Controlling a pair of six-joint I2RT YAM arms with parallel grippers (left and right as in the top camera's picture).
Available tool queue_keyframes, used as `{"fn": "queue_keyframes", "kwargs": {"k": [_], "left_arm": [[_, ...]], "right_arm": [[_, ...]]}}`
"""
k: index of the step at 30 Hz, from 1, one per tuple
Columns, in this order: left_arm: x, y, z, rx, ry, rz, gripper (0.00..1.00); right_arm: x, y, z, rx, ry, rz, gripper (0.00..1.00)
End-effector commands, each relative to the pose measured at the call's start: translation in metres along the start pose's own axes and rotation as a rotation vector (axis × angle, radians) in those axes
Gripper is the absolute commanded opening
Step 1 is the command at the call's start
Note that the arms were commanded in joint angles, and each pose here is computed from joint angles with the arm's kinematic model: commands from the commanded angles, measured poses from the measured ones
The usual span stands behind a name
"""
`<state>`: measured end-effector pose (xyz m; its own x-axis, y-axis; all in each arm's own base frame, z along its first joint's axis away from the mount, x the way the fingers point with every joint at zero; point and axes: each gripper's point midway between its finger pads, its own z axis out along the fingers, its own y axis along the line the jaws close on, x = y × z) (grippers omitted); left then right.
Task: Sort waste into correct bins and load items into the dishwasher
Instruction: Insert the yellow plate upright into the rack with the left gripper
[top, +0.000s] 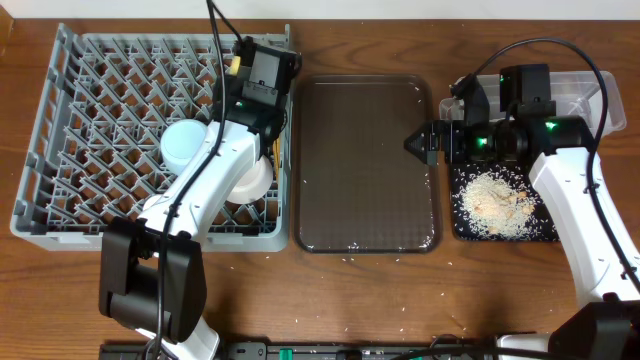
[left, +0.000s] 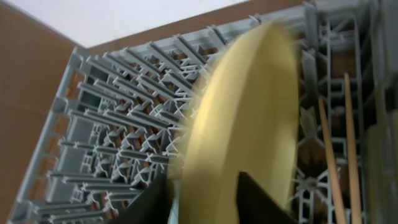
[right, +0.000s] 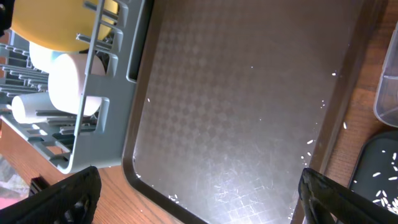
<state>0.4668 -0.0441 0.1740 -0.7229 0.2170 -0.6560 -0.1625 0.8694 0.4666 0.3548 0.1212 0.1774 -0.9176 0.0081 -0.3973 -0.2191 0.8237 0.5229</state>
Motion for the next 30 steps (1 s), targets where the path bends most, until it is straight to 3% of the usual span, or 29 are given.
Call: {"fn": "queue_keyframes", "kwargs": {"k": [1,3,7,11,17,25,30], "left_arm": [[-0.001,0.007,0.001,-0.041,0.0,-0.044,0.56],[-0.003,0.009,-0.003,-0.038,-0.005,-0.034,0.73],[-0.024,0.021,-0.059,0.015,-0.093,-0.089,0.85],[-0.032,0.015,-0.119,0.212,-0.157,-0.13,0.88],[-0.012,0.003,-0.203,0.529,-0.172,-0.125,0.9],[-0.007,0.01,-0.246,0.6,-0.239,-0.107,0.91],[0.017,0.013,-0.24,0.58,-0.155,-0.049,0.91]], "right_arm": [[-0.001,0.005,-0.003,-0.007,-0.004,-0.002,0.99],[0.0,0.005,-0.003,-0.006,-0.001,0.0,0.99],[-0.004,0.005,-0.003,-0.007,-0.018,-0.009,0.99],[-0.005,0.006,-0.003,-0.008,-0.023,-0.014,0.99],[-0.007,0.004,-0.003,0.0,-0.028,-0.009,0.99],[-0.008,-0.003,-0.003,0.044,-0.033,-0.009,0.99],[-0.008,-0.003,-0.003,0.044,-0.033,-0.009,0.99]]}}
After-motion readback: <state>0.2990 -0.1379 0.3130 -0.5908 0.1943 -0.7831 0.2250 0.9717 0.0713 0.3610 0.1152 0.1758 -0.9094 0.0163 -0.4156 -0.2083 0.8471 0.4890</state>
